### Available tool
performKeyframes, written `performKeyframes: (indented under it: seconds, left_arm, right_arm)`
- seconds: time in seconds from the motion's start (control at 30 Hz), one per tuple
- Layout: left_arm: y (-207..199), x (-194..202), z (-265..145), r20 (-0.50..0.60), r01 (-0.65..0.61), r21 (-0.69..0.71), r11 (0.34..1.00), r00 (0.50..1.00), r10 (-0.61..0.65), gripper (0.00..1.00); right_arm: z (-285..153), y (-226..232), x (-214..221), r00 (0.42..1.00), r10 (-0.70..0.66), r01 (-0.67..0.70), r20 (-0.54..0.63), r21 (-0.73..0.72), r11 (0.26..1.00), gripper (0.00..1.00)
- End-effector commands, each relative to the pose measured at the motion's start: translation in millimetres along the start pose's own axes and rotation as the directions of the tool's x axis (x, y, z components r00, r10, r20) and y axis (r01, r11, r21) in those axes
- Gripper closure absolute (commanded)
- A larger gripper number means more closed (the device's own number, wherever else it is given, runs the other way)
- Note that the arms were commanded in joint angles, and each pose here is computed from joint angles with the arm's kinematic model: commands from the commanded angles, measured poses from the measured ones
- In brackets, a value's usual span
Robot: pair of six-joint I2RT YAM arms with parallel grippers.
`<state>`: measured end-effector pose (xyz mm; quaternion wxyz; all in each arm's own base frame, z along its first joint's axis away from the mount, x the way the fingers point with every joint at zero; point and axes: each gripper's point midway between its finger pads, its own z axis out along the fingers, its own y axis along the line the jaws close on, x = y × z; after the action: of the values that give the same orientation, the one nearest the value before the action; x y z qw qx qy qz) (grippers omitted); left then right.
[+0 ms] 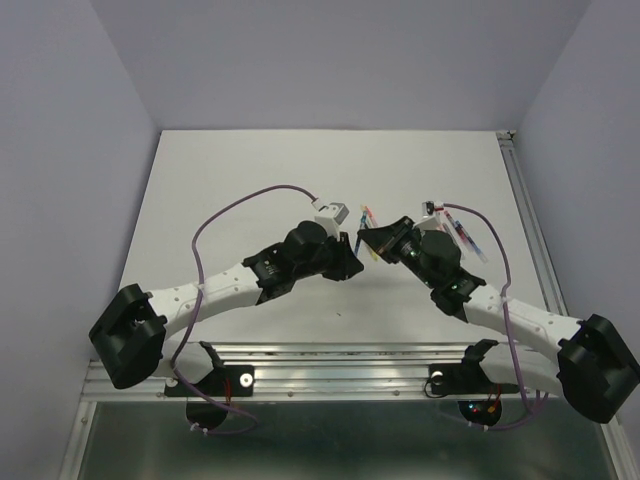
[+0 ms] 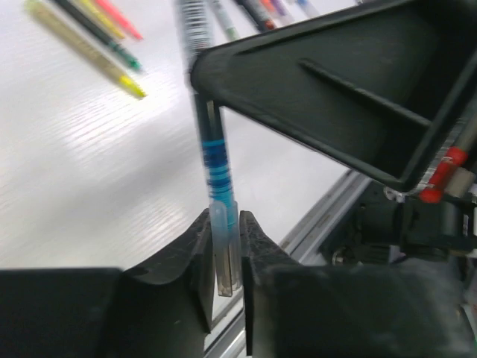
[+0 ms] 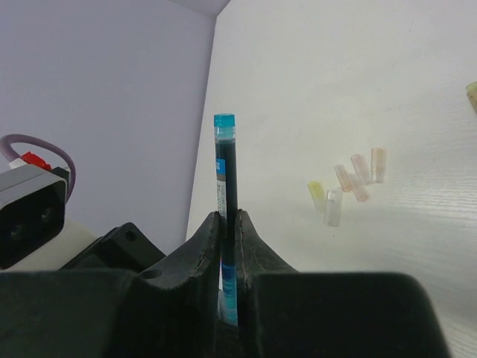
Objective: Open the pen caps
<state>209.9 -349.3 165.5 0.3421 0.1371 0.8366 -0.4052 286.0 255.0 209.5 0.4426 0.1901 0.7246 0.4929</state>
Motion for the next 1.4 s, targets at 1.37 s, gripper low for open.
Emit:
performKeyframes:
  seconds: [1.37]
  left_arm:
    - [190.7,-0.6,-45.9,0.116,0.265,-0.586,0.766,0.963,-0.244,0.94]
  right_arm:
    - [92.8,-125.6,9.3,0.625,-0.633,0.762,-0.457,0.180,0.622,0.98]
